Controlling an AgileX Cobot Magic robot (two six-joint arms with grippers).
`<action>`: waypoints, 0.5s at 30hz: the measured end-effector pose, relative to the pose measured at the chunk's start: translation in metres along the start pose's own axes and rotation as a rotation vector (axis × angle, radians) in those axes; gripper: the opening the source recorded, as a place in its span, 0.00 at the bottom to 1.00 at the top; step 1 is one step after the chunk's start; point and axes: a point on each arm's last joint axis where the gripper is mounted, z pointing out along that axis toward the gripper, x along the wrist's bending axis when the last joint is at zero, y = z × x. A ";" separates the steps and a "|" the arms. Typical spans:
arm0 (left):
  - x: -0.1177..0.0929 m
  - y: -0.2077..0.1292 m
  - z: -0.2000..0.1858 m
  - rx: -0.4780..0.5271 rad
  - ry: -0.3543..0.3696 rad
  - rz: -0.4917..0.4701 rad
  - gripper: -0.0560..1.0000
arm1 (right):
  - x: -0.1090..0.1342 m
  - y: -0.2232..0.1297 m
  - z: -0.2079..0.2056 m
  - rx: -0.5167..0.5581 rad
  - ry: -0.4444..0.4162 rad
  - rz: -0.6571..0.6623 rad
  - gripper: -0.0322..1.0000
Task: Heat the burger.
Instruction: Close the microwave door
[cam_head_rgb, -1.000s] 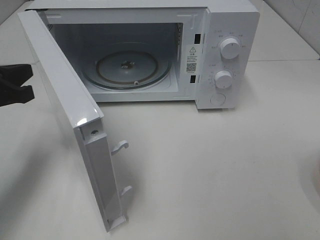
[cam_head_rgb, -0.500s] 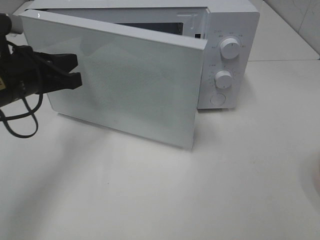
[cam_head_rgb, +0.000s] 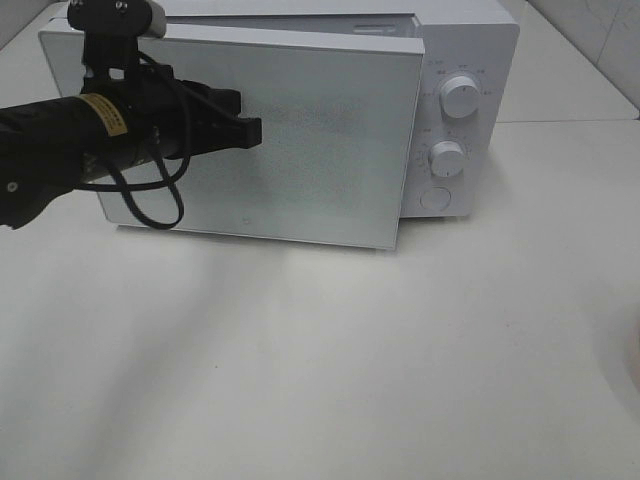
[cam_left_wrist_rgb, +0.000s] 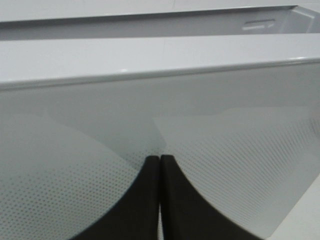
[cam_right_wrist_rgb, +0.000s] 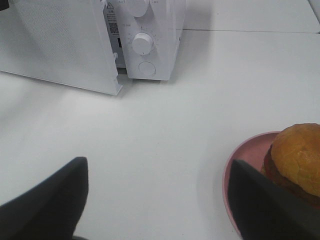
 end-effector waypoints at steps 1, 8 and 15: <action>0.000 0.000 0.000 0.000 0.000 0.000 0.05 | 0.000 0.000 0.000 0.000 0.000 0.000 0.77; -0.014 0.004 0.028 0.013 -0.002 0.025 0.05 | 0.000 0.000 0.000 0.000 0.000 0.000 0.77; -0.034 -0.004 0.050 0.054 -0.021 0.059 0.05 | 0.000 0.000 0.000 0.000 0.000 0.000 0.77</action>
